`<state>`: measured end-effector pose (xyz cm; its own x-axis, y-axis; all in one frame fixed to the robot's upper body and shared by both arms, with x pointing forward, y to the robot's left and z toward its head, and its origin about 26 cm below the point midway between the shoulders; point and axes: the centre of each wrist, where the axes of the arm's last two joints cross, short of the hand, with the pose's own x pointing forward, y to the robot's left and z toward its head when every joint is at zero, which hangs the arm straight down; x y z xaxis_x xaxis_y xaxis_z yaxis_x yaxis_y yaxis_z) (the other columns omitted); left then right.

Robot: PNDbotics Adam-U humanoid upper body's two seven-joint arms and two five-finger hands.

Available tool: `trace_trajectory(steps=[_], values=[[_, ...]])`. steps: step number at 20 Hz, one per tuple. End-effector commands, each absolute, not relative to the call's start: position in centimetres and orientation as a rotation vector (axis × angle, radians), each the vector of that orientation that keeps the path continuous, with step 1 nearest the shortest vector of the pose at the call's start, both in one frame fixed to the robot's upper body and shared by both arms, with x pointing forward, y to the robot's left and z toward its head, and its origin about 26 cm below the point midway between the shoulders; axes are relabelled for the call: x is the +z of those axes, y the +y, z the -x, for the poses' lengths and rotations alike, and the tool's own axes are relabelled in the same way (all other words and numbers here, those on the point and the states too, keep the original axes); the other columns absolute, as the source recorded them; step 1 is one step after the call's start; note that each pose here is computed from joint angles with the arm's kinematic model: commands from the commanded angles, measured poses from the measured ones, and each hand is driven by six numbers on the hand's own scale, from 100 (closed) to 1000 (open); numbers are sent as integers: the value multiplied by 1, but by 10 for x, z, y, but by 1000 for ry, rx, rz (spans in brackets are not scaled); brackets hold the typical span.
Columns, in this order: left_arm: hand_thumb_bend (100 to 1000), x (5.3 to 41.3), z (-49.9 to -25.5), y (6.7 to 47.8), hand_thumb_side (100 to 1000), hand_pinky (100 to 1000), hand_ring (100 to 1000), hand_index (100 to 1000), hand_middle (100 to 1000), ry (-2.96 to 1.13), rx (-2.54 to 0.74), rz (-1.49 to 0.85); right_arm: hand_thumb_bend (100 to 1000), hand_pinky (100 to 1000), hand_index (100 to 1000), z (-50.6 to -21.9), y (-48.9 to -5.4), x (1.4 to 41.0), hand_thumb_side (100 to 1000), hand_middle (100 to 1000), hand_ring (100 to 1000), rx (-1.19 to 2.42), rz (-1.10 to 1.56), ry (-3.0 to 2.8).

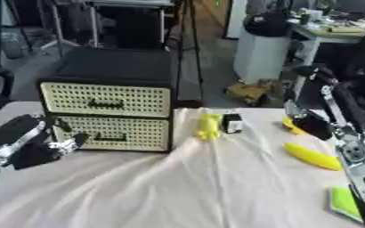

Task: Pick up objects from table and place into drawer.

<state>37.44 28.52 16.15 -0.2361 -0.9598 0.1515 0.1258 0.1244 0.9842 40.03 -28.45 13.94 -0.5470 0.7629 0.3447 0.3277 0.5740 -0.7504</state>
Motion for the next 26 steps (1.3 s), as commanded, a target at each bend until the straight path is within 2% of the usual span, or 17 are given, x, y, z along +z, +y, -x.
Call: trace_trajectory(steps=[1, 5, 12, 26], values=[[497, 165, -387, 279, 1000, 100, 100, 775, 100, -1353, -1361, -966, 100, 834, 876, -402, -286, 150, 534, 828, 854, 839, 884, -2156], [506, 160, -394, 275, 1000, 100, 100, 768, 100, -1342, -1377, -992, 100, 834, 876, -402, -285, 149, 533, 828, 854, 840, 880, -2156], [511, 152, -421, 255, 1000, 100, 100, 757, 100, -1295, -1383, -1052, 100, 834, 877, -403, -280, 148, 532, 828, 854, 836, 857, -2168], [529, 132, -443, 240, 1000, 100, 100, 764, 100, -1248, -1410, -1121, 100, 835, 877, -405, -271, 147, 533, 827, 855, 843, 822, -2189]])
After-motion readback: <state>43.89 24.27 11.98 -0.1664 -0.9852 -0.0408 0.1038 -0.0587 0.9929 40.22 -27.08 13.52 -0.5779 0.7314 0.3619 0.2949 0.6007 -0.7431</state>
